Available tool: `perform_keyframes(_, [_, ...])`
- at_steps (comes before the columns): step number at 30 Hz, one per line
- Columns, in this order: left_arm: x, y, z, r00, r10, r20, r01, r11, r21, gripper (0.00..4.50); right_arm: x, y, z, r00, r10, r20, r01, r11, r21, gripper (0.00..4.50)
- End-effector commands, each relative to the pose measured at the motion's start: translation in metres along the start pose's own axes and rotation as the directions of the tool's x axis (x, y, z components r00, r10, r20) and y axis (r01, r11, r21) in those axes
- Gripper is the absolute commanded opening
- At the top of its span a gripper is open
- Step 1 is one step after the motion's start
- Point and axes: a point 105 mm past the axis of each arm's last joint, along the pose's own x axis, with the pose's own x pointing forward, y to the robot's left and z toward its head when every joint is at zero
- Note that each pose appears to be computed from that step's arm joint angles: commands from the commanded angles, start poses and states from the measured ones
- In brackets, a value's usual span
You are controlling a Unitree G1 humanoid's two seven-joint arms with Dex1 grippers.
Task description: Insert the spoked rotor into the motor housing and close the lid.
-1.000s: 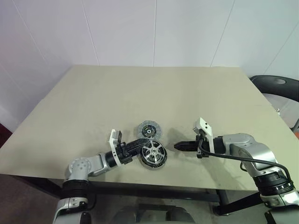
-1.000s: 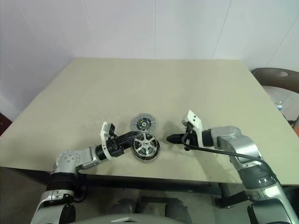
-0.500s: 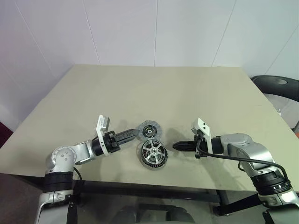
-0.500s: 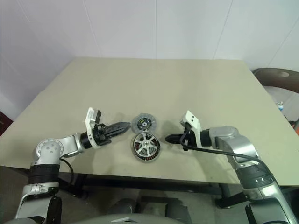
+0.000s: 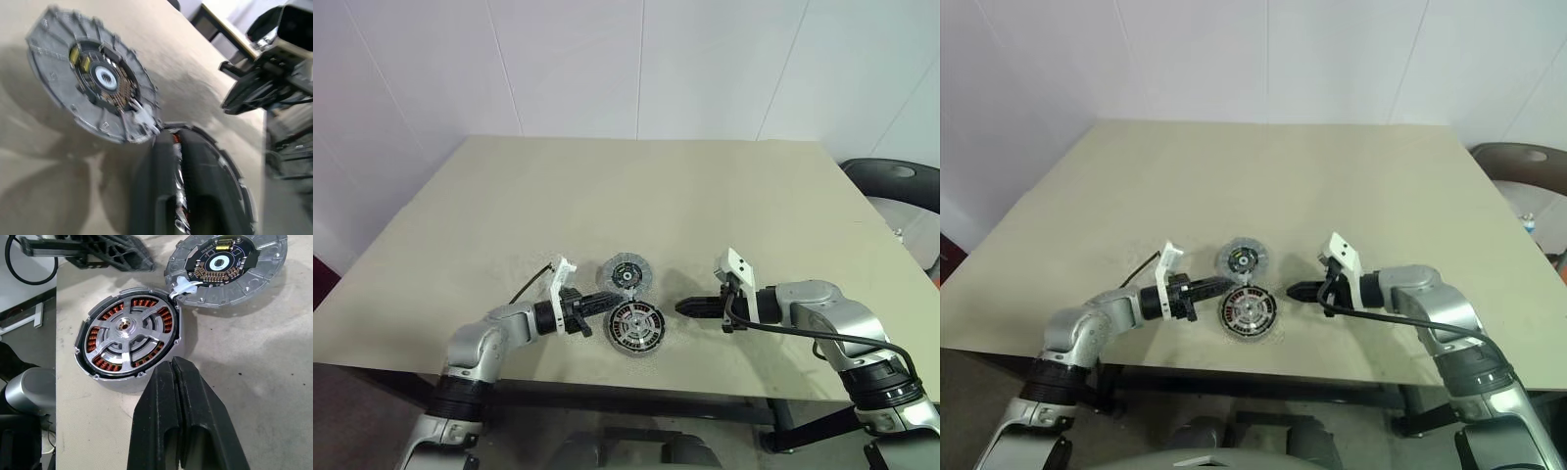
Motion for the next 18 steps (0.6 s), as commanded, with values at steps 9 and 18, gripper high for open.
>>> perform_keyframes(9, [0.009, -0.001, 0.007, 0.995, 0.023, 0.094, -0.034, 0.993, 0.112, 0.02, 0.000, 0.000, 0.010, 1.000, -0.002, 0.021, 0.003, 0.999, -0.042, 0.00])
perform_keyframes(18, [0.006, -0.015, 0.020, 0.984, -0.060, 0.168, 0.031, 0.985, 0.169, 0.02, 0.014, 0.013, 0.023, 0.996, 0.055, 0.065, -0.051, 0.996, -0.068, 0.00])
